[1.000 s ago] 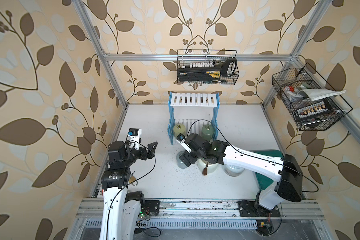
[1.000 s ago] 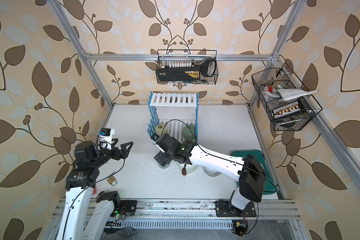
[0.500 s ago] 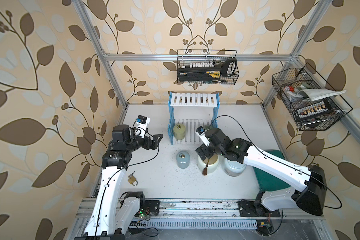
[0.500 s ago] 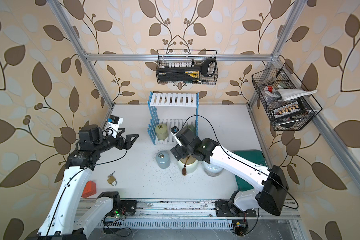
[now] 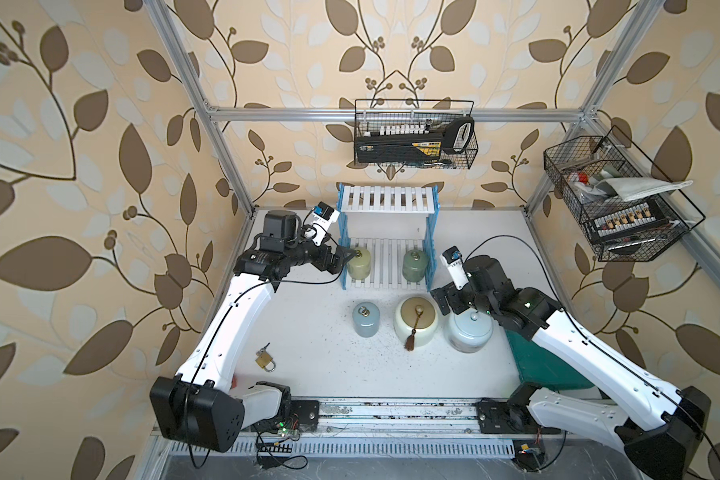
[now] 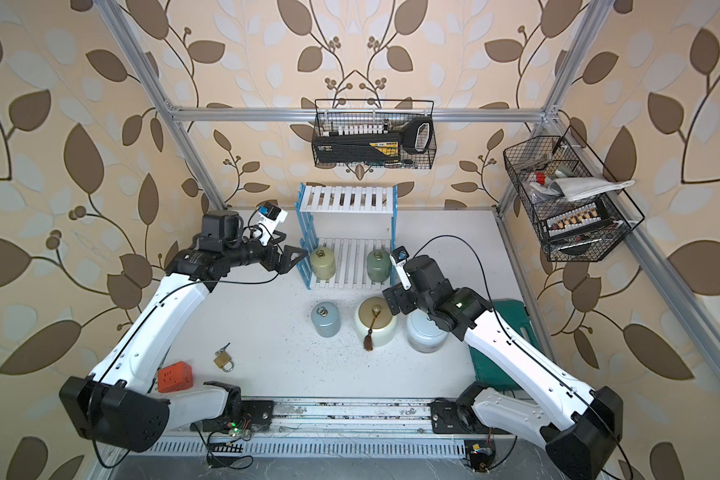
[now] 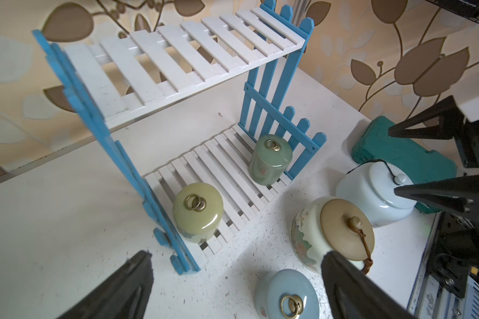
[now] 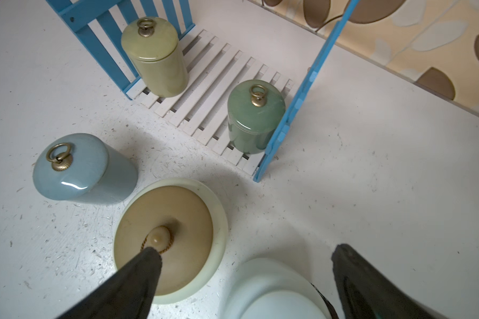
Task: Remove the tea canisters from the shelf
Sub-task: Pick up the tea canister from the shelf.
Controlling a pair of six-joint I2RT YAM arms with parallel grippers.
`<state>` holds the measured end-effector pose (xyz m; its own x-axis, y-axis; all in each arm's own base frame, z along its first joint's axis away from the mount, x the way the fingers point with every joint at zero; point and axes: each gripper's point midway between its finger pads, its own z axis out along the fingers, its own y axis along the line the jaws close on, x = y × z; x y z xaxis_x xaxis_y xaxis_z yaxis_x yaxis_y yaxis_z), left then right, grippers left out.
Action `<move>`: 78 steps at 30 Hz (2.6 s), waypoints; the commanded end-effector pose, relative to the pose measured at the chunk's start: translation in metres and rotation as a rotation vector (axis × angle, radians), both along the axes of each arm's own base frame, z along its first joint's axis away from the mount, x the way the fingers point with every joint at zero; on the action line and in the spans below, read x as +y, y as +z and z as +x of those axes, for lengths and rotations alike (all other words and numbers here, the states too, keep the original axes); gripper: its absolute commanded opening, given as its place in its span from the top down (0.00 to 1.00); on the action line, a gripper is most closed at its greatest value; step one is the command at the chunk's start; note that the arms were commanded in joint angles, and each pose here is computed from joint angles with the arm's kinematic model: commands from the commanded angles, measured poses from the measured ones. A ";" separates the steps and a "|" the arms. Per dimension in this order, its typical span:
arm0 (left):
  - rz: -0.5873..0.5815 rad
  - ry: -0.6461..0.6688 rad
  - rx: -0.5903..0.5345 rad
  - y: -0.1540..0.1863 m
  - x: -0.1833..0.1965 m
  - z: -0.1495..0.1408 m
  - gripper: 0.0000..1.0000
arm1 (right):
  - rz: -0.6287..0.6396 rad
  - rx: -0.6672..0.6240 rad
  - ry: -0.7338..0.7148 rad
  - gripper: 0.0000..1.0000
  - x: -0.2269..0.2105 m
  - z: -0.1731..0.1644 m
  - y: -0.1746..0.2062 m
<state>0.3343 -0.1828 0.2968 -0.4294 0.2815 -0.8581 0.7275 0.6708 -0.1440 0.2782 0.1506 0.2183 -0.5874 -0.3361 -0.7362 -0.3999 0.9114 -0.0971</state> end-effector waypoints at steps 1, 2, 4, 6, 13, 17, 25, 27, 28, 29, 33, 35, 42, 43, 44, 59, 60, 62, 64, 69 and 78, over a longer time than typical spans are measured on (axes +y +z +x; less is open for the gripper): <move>0.032 -0.062 -0.032 0.007 -0.024 0.003 0.01 | -0.005 -0.003 -0.010 0.01 -0.017 -0.006 0.001; 0.034 -0.077 -0.030 0.006 -0.031 0.005 0.01 | -0.003 -0.004 -0.018 0.01 -0.021 -0.007 0.003; 0.033 -0.109 -0.026 0.003 -0.046 0.009 0.01 | -0.009 -0.018 -0.022 0.01 -0.030 -0.010 0.006; 0.043 -0.135 -0.016 -0.004 -0.059 0.014 0.01 | -0.021 -0.045 -0.029 0.01 -0.039 -0.013 0.008; 0.081 -0.218 0.017 -0.030 -0.101 0.028 0.01 | -0.016 -0.130 -0.039 0.01 -0.054 -0.027 0.012; 0.110 -0.225 0.034 -0.049 -0.116 0.040 0.01 | -0.007 -0.201 -0.061 0.01 -0.062 -0.031 0.010; 0.160 -0.203 0.089 -0.092 -0.140 0.066 0.01 | 0.018 -0.315 -0.105 0.01 -0.073 -0.034 0.016; 0.173 -0.193 0.100 -0.101 -0.143 0.072 0.01 | 0.017 -0.334 -0.111 0.01 -0.075 -0.034 0.017; 0.177 -0.188 0.109 -0.107 -0.144 0.075 0.01 | 0.023 -0.347 -0.115 0.01 -0.076 -0.034 0.019; 0.179 -0.183 0.116 -0.112 -0.146 0.077 0.01 | 0.025 -0.356 -0.119 0.01 -0.077 -0.035 0.020; 0.189 -0.160 0.146 -0.128 -0.152 0.086 0.01 | 0.001 -0.384 -0.157 0.01 -0.087 -0.035 0.021; 0.186 -0.171 0.153 -0.133 -0.157 0.085 0.01 | 0.010 -0.405 -0.160 0.01 -0.088 -0.036 0.024; 0.178 -0.260 0.164 -0.146 -0.180 0.075 0.01 | 0.016 -0.435 -0.175 0.01 -0.092 -0.038 0.027; 0.177 -0.272 0.163 -0.149 -0.183 0.074 0.01 | 0.024 -0.444 -0.172 0.01 -0.091 -0.038 0.029; 0.180 -0.276 0.162 -0.151 -0.185 0.075 0.01 | 0.025 -0.447 -0.171 0.01 -0.091 -0.039 0.029; 0.203 -0.302 0.137 -0.173 -0.213 0.085 0.01 | 0.033 -0.479 -0.186 0.01 -0.095 -0.042 0.034; 0.208 -0.306 0.134 -0.174 -0.215 0.084 0.01 | 0.033 -0.479 -0.188 0.01 -0.096 -0.042 0.033; 0.212 -0.316 0.129 -0.174 -0.219 0.084 0.01 | 0.026 -0.479 -0.197 0.01 -0.097 -0.041 0.033; 0.211 -0.341 0.117 -0.175 -0.223 0.081 0.01 | 0.030 -0.482 -0.193 0.01 -0.097 -0.042 0.033; 0.220 -0.359 0.093 -0.180 -0.229 0.084 0.01 | 0.028 -0.484 -0.200 0.01 -0.098 -0.042 0.034; 0.205 -0.370 0.062 -0.177 -0.235 0.090 0.05 | 0.026 -0.488 -0.207 0.01 -0.100 -0.042 0.034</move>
